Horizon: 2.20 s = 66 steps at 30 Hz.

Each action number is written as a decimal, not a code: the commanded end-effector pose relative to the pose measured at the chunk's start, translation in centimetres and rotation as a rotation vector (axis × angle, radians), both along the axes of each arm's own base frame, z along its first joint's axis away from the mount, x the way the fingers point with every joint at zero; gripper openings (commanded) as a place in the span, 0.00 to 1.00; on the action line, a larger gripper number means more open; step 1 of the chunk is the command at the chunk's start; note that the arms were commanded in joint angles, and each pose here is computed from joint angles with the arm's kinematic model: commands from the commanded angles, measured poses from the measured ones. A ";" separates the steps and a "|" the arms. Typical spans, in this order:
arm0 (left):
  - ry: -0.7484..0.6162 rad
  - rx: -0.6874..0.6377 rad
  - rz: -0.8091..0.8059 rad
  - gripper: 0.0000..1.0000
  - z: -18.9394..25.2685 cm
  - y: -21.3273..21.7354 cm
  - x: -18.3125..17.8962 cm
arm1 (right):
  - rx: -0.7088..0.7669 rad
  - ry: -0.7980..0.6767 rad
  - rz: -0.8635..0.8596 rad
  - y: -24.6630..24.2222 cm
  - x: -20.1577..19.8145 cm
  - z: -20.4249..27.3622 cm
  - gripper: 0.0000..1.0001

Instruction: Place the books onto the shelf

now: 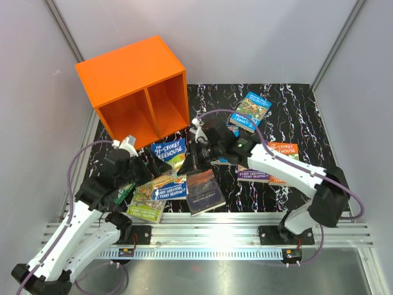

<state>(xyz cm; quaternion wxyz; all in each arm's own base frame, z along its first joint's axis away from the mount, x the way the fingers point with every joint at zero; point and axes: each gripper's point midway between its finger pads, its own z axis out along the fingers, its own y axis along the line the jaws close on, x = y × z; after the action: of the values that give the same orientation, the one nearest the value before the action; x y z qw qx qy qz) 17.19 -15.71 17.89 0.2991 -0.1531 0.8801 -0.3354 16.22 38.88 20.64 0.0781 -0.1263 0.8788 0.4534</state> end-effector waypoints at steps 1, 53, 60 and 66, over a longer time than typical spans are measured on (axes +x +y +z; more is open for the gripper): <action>-0.207 -0.194 -0.171 0.94 8.1 -3.4 -0.3 | 0.218 -0.201 -0.037 -0.1 1.7 9.1 0.00; -0.398 -0.107 0.313 0.00 26.2 14.5 22.0 | 0.131 -0.393 -0.390 -13.0 0.8 16.1 1.00; -0.345 -0.033 0.437 0.00 24.1 18.3 24.2 | 0.121 -0.357 -0.323 -11.5 0.8 15.2 1.00; -0.290 -0.014 0.497 0.00 22.4 20.6 25.8 | 0.081 -0.367 -0.303 -11.7 0.8 14.5 1.00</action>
<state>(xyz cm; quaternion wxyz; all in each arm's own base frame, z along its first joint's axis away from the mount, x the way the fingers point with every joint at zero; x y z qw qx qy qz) 41.96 2.61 39.47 0.4601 -0.3143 0.7687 -0.3139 17.58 27.28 33.48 0.2949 -0.0466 0.8516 0.4309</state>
